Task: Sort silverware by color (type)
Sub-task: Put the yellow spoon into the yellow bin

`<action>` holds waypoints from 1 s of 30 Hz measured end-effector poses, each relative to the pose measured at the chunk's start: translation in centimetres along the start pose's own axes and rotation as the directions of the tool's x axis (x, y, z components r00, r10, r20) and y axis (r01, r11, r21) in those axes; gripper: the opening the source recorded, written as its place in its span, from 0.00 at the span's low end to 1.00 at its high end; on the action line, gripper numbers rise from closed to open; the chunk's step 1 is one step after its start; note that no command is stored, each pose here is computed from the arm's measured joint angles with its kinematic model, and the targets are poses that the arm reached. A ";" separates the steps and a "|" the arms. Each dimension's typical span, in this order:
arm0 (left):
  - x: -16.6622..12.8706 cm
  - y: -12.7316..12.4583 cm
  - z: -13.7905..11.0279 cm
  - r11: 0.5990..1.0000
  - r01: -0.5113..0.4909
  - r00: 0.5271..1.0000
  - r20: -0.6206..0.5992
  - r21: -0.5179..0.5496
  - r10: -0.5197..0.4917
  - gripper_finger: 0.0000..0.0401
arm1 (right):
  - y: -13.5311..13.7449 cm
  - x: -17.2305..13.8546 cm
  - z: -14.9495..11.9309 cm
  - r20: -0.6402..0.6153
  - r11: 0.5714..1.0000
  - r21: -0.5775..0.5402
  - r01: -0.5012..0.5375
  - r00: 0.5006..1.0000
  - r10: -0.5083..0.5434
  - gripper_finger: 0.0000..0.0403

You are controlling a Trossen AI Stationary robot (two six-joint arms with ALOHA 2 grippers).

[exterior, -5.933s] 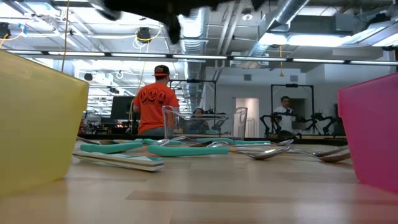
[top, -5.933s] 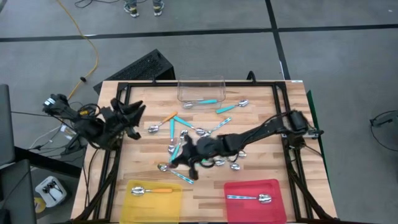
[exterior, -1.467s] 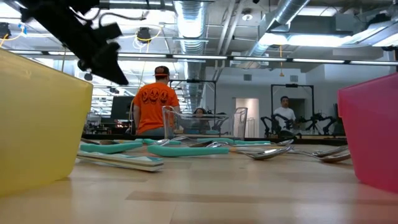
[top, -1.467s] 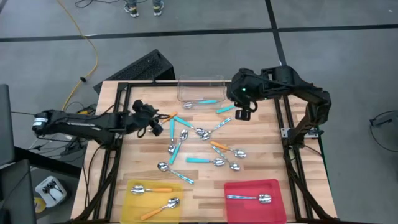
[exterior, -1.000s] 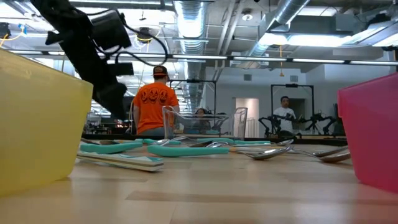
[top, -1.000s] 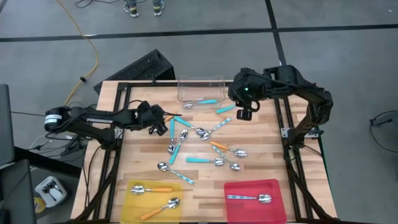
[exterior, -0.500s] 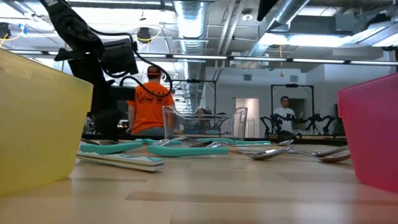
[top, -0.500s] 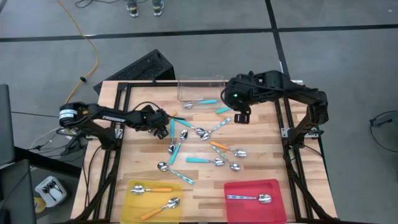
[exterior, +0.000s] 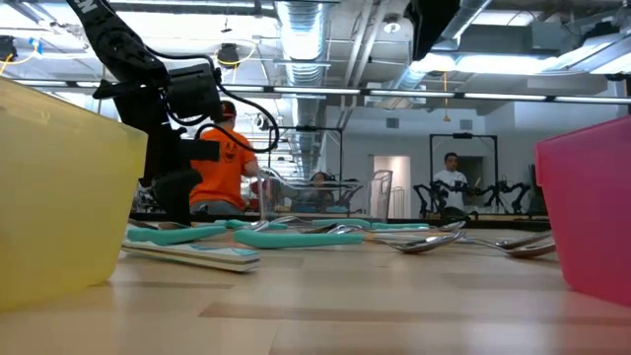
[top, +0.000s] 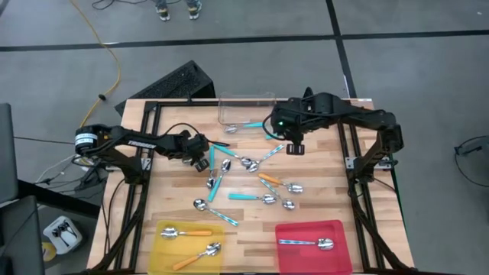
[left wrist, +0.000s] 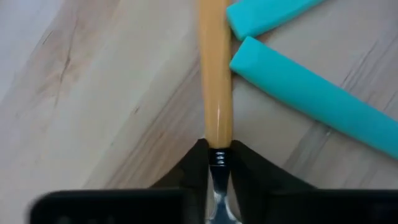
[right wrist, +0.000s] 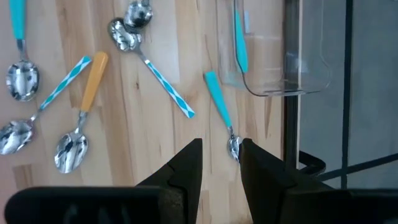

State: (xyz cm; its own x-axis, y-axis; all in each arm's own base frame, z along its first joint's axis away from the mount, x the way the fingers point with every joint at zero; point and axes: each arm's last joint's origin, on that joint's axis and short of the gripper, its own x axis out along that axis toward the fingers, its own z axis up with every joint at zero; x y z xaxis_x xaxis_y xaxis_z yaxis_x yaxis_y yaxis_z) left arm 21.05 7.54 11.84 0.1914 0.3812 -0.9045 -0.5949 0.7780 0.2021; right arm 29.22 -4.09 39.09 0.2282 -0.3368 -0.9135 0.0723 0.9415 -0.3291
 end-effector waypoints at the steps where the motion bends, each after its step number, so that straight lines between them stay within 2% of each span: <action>1: 0.0 0.0 0.0 1.000 0.000 1.000 0.001 0.000 0.000 0.05 | 0.1 0.2 0.0 -0.006 1.000 -0.002 0.000 1.000 0.000 0.31; 8: -0.1 0.1 -0.1 1.000 -0.006 1.000 0.002 -0.007 0.006 0.04 | 0.2 0.6 0.1 -0.001 1.000 0.006 -0.002 1.000 0.002 0.31; 13: -1.5 0.4 -0.4 0.999 -0.038 0.998 0.040 -0.035 0.040 0.03 | 0.3 -0.5 0.3 0.116 0.998 0.027 -0.051 0.992 0.048 0.31; 17: -4.1 0.9 0.2 0.995 -0.009 0.985 0.173 -0.096 0.025 0.03 | 0.2 -2.1 0.1 0.246 0.991 0.037 -0.130 0.962 0.117 0.31; 19: -5.1 1.2 -0.2 0.994 0.003 0.982 0.188 -0.113 0.018 0.03 | 0.2 -2.9 0.0 0.301 0.989 0.042 -0.139 0.946 0.120 0.31; 22: -7.1 1.5 -0.2 0.987 0.054 0.959 0.283 -0.151 -0.009 0.03 | 0.6 -3.9 0.0 0.361 0.987 0.024 -0.162 0.922 0.142 0.31; 24: -8.5 1.6 -0.3 0.982 0.097 0.937 0.348 -0.161 -0.036 0.03 | 1.1 -4.5 0.1 0.420 0.975 -0.034 -0.219 0.882 0.213 0.31; 28: -11.3 1.4 -0.4 0.968 0.206 0.854 0.510 -0.146 -0.105 0.03 | 2.3 -5.1 0.4 0.611 0.934 -0.219 -0.283 0.706 0.357 0.31; 30: -12.6 1.3 -0.7 0.956 0.262 0.808 0.571 -0.132 -0.143 0.03 | 2.7 -4.5 -0.4 0.646 0.929 -0.248 -0.273 0.668 0.369 0.31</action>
State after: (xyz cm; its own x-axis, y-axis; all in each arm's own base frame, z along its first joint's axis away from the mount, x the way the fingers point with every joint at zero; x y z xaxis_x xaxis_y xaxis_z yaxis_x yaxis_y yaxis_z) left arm 17.31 3.41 23.26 0.6857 0.4824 -0.5451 -0.6214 0.7780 -0.0932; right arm 28.02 -0.03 42.26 0.8062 0.1283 -0.5776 -0.2362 0.9648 -0.1155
